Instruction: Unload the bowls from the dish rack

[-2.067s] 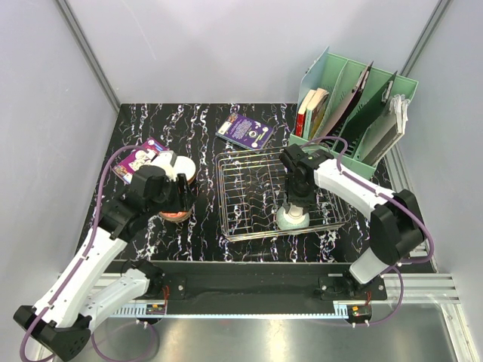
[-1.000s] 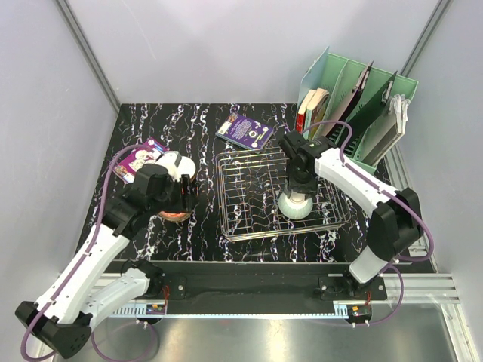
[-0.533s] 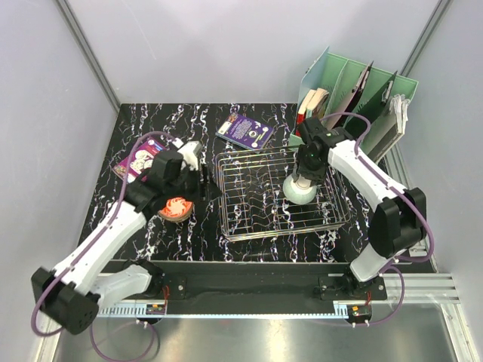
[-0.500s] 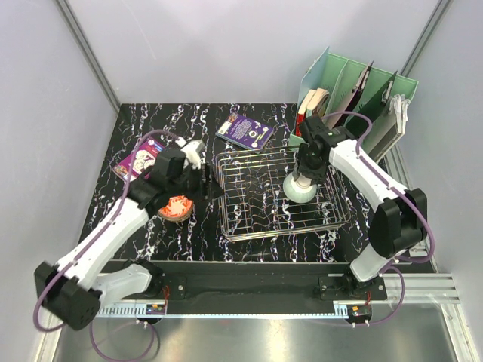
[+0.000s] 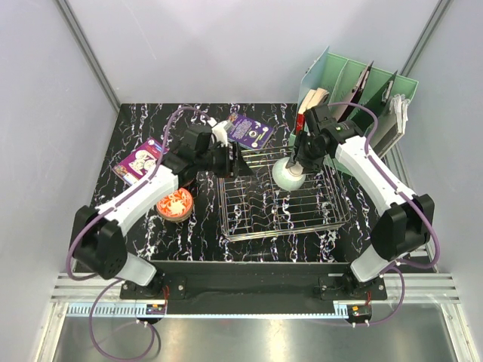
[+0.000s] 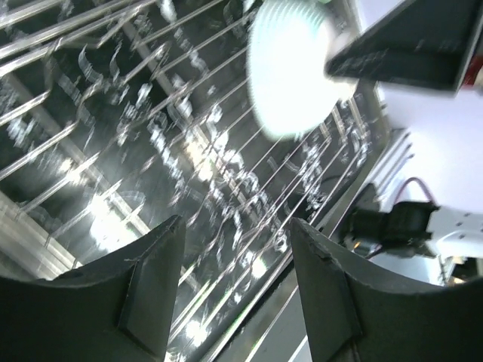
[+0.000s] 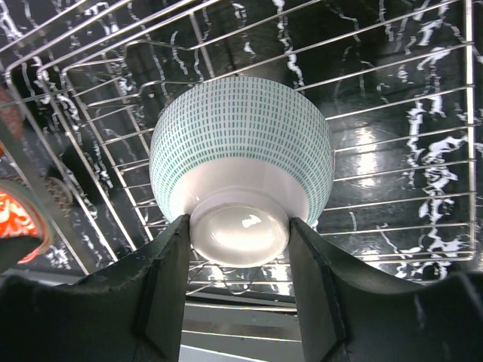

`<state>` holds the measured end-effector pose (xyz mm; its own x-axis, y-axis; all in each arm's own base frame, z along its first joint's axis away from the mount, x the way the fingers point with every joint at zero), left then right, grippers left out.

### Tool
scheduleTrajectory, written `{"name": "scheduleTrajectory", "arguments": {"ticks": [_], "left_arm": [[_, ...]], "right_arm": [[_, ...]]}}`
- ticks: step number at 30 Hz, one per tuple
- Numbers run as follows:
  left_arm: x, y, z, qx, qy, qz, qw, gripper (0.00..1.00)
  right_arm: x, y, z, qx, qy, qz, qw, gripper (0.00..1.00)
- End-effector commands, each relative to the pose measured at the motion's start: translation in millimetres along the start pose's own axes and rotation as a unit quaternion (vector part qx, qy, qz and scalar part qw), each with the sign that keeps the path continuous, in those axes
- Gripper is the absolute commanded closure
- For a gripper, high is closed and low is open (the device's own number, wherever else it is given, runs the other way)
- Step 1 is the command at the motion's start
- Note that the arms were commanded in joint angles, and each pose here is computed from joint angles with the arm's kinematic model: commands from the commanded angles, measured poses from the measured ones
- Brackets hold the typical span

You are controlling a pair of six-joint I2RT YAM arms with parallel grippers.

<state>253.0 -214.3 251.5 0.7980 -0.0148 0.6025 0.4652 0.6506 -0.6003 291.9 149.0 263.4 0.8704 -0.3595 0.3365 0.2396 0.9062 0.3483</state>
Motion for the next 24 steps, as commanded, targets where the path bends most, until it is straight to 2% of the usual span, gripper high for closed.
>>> {"name": "scheduleTrajectory", "arguments": {"ticks": [1,5,14,18,24], "left_arm": [[29,-15,-20,-0.085,-0.035,-0.004,0.996,0.39],[38,-15,-40,-0.133,-0.027,0.01,0.991,0.39],[36,0,-61,-0.188,-0.027,0.029,0.981,0.39],[34,8,-61,-0.199,-0.045,0.042,0.978,0.39],[29,18,-69,-0.2,-0.032,0.051,0.978,0.39]], "right_arm": [[11,19,28,0.083,-0.038,-0.003,0.996,1.0],[13,22,30,0.099,-0.042,0.003,0.994,1.0],[19,26,30,0.13,-0.044,0.001,0.991,1.0],[21,26,27,0.136,-0.039,-0.002,0.99,1.0],[23,29,28,0.155,-0.032,-0.011,0.987,1.0]]}}
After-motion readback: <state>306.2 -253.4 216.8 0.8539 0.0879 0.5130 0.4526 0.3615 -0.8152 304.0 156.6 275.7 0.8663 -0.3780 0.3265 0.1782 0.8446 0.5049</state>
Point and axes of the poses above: each gripper's point midway between its finger pads, its own z axis back along the fingers, its own y axis along the line the jaws close on, x = y × z, the point moved 9 cm from there along z, back along the fingers, and after that the axes turned 4 degrees about -z, right-handed, at the moved point
